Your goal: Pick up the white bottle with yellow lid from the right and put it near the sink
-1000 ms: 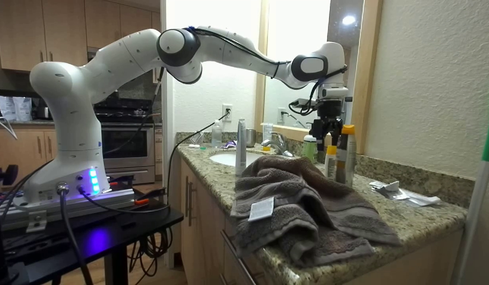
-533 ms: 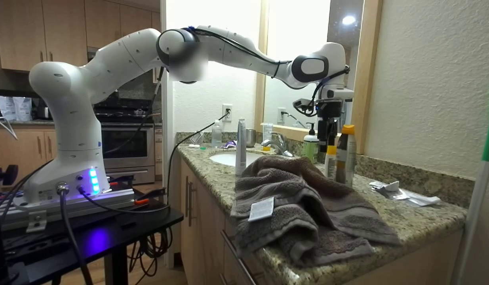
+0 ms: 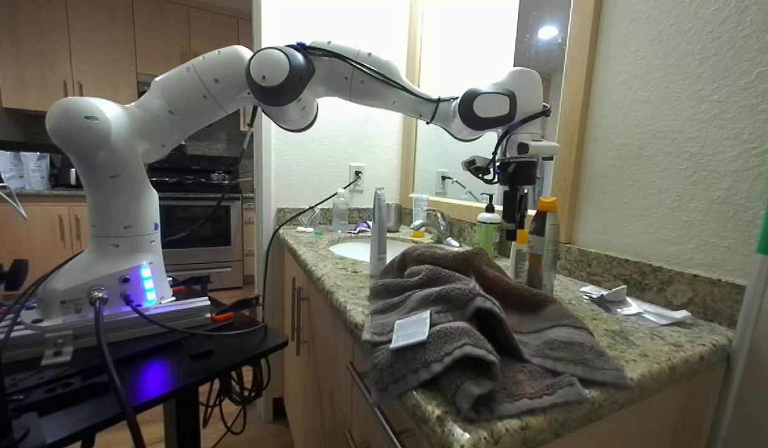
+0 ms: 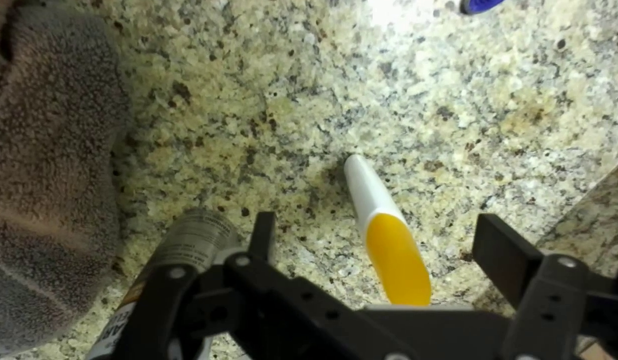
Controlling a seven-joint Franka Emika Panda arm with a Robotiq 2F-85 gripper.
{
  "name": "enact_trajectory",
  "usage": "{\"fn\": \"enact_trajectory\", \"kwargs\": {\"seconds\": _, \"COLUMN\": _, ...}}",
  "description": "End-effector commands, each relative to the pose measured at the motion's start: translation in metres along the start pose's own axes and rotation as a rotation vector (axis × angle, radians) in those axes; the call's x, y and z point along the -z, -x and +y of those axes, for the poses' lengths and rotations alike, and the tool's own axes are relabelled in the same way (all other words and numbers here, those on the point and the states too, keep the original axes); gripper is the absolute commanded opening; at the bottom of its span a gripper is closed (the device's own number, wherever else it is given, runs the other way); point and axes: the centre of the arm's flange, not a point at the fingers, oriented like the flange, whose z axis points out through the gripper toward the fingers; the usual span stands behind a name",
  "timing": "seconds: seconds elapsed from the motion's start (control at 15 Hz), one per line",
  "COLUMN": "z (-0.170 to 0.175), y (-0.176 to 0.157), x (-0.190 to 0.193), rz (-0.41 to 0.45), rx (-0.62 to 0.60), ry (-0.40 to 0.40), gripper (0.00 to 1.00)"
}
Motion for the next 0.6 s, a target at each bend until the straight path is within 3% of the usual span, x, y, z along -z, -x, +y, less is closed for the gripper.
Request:
{"fn": "enact_trajectory", "kwargs": {"seconds": 0.0, "z": -0.004, "y": -0.022, "x": -0.001, "rz": 0.028, "rx": 0.007, "ry": 0.004, "gripper": 1.00}}
{"fn": "enact_trajectory", "kwargs": {"seconds": 0.13, "z": -0.003, "y": -0.029, "x": 0.000, "rz": 0.060, "rx": -0.017, "ry": 0.024, "gripper": 1.00}}
{"fn": "enact_trajectory", "kwargs": {"seconds": 0.2, "z": 0.004, "y": -0.006, "x": 0.000, "rz": 0.022, "rx": -0.007, "ry": 0.011, "gripper": 1.00}}
{"fn": "enact_trajectory", "kwargs": {"seconds": 0.4, "z": 0.005, "y": -0.010, "x": 0.002, "rz": 0.041, "rx": -0.013, "ry": 0.018, "gripper": 1.00}}
{"fn": "enact_trajectory", "kwargs": {"seconds": 0.53, "z": 0.004, "y": -0.009, "x": -0.007, "rz": -0.002, "rx": -0.007, "ry": 0.005, "gripper": 1.00}}
